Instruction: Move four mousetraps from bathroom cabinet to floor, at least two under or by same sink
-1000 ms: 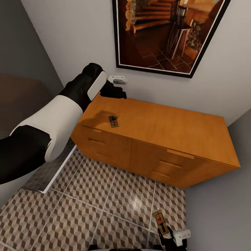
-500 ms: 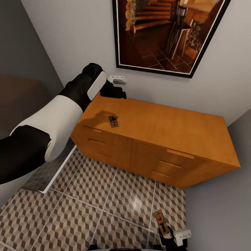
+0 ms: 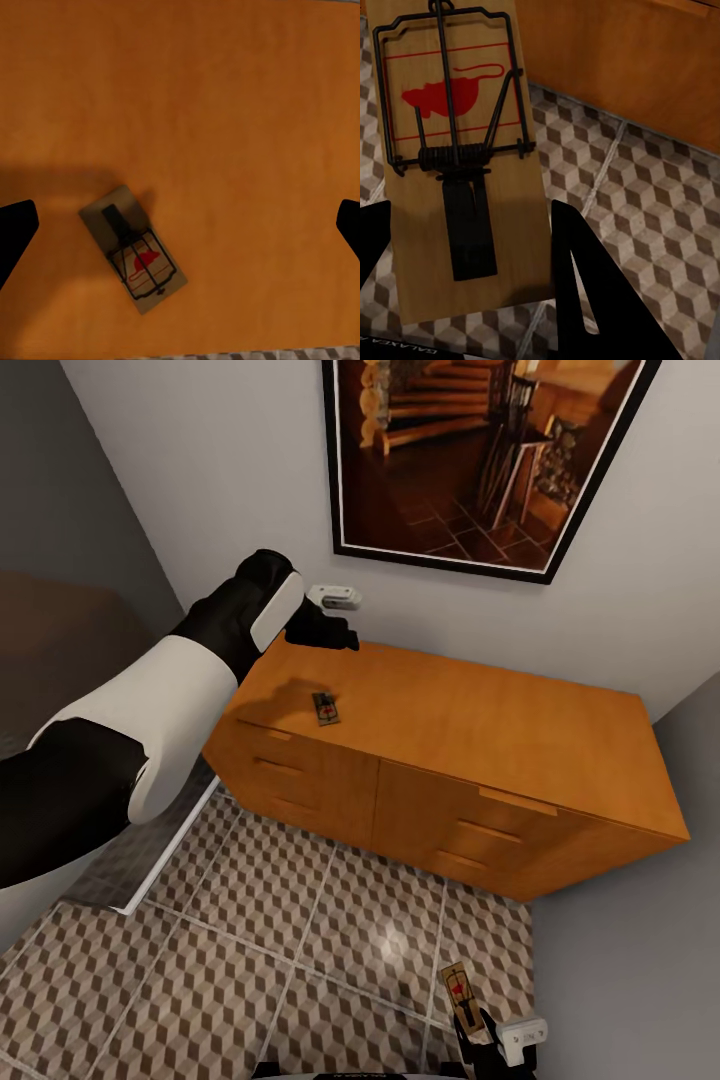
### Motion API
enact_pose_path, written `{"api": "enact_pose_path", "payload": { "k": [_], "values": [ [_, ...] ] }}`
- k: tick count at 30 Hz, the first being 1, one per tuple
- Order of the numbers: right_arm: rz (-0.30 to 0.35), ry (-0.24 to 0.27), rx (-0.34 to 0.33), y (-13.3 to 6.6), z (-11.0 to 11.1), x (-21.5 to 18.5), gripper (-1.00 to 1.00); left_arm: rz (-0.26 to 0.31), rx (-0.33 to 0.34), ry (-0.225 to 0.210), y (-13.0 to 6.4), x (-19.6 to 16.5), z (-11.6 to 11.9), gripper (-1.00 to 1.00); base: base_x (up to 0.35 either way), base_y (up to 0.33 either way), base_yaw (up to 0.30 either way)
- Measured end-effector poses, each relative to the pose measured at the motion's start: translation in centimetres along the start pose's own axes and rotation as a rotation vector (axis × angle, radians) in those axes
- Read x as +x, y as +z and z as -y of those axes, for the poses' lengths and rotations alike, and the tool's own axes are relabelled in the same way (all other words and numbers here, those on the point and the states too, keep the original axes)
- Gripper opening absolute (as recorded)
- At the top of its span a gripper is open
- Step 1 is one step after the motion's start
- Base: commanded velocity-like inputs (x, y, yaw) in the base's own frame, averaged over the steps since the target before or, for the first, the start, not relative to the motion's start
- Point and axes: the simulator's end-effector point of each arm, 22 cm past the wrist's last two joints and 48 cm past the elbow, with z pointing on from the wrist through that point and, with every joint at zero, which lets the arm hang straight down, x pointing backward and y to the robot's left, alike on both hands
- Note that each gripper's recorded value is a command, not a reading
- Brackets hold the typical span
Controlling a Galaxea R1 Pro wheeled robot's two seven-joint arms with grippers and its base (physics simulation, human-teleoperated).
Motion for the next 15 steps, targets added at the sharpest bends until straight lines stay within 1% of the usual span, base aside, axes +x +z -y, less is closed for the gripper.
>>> {"api": "enact_pose_path", "payload": {
  "k": [15],
  "values": [
    [-0.002, 0.001, 0.000, -0.01, -0.02, 0.11, -1.00, -0.005, 0.000, -0.001, 0.23, 0.21, -0.07, 1.00, 0.000, 0.000, 0.000]
  ]
}}
